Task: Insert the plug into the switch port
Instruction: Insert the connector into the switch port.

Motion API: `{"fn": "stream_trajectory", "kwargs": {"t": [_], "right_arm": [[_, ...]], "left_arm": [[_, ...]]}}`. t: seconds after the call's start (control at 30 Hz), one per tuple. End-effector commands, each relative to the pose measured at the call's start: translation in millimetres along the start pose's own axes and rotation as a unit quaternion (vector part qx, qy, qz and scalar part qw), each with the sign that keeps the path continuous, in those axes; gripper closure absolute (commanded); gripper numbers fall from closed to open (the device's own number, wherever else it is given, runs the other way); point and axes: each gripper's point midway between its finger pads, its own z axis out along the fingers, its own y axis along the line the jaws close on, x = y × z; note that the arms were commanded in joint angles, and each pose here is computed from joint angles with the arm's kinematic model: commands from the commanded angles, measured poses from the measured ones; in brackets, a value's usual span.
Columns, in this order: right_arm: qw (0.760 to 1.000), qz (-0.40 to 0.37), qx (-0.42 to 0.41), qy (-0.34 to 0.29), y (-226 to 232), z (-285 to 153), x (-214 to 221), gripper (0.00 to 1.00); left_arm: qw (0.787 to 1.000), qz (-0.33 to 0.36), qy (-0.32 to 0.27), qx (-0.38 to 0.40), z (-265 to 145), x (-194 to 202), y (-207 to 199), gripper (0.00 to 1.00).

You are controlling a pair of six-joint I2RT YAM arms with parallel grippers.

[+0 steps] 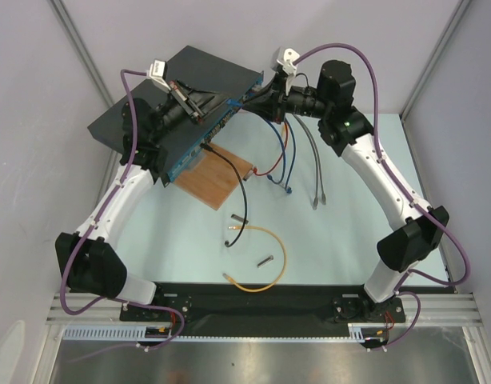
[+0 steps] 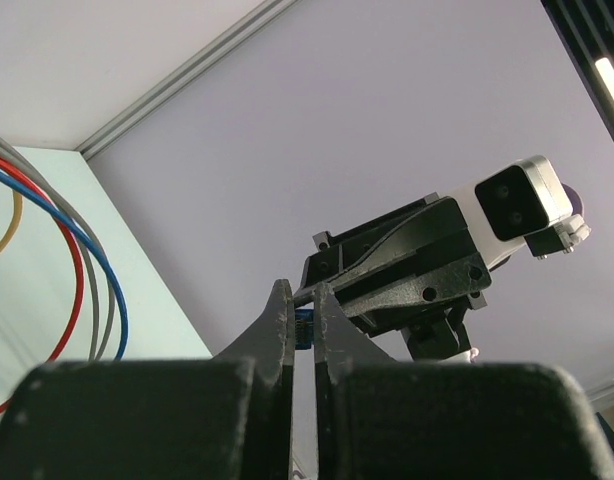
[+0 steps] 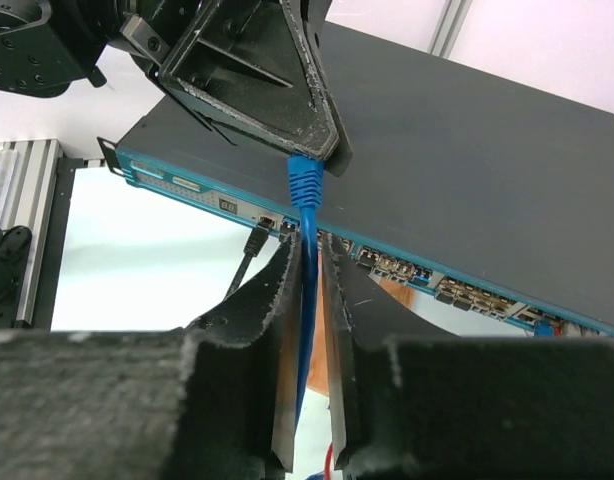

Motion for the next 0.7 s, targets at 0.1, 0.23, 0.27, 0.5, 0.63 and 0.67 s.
{"fn": "stream_trajectory", "kwargs": {"t": [0.1, 0.23, 0.27, 0.5, 0.63, 0.67], "right_arm": [[0.999, -0.027, 0.014, -0.027, -11.5, 3.1, -27.1, 0.75], [0.999, -0.026, 0.009, -0.025, -10.4, 4.0, -24.8, 0.71], [0.999, -0.026, 0.006, -0.026, -9.1, 4.6, -24.9, 0.70], [0.999, -0.025, -0.008, -0.022, -5.3, 5.4, -20.4, 0.69], [1.000, -0.025, -0.010, -0.016, -4.9, 6.2, -16.3, 0.73], [1.000, -0.023, -0.012, -0.016, -4.6, 6.8, -15.5, 0.73]], "left_arm": [[0.999, 0.010, 0.009, 0.031, -4.8, 0.6, -23.8, 1.00], [0.999, 0.010, 0.009, 0.032, -4.2, 0.1, -23.8, 1.00], [0.999, 0.009, 0.009, 0.032, -3.9, -0.2, -24.0, 1.00], [0.999, 0.005, 0.006, 0.031, -3.2, -1.6, -22.1, 1.00], [1.000, 0.004, 0.005, 0.030, -2.1, -2.7, -21.6, 1.00], [1.000, 0.005, 0.003, 0.031, -1.9, -3.5, -22.1, 1.00]]}}
